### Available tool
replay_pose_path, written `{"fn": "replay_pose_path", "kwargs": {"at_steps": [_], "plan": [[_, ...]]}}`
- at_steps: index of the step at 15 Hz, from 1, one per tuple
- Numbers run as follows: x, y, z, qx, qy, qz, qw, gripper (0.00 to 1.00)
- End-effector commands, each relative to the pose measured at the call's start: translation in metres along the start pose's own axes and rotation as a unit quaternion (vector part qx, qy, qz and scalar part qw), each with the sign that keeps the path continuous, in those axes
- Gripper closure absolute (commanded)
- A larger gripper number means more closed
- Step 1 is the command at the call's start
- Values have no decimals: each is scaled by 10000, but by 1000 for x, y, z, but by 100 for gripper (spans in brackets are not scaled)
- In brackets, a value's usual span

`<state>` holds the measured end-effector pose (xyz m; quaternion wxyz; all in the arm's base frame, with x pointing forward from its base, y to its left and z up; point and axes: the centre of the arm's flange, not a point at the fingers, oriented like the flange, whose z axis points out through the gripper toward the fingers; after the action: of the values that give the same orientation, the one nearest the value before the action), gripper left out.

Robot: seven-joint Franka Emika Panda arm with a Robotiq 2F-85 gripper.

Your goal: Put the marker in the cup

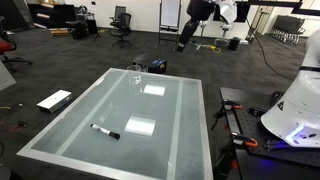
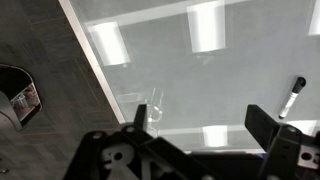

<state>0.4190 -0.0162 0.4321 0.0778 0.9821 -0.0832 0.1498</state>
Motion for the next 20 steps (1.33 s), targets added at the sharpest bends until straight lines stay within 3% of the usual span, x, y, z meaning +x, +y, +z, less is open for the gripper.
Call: {"fn": "replay_pose_path", "kwargs": {"at_steps": [1,7,13,20], "plan": [[32,-55,-4,192,262,-111,9994,0],[68,-136,10,661,450,184,9966,0],[104,-183,57,902,48,726,9933,0],[129,-231,131,1027,-464,811,9903,0]]}}
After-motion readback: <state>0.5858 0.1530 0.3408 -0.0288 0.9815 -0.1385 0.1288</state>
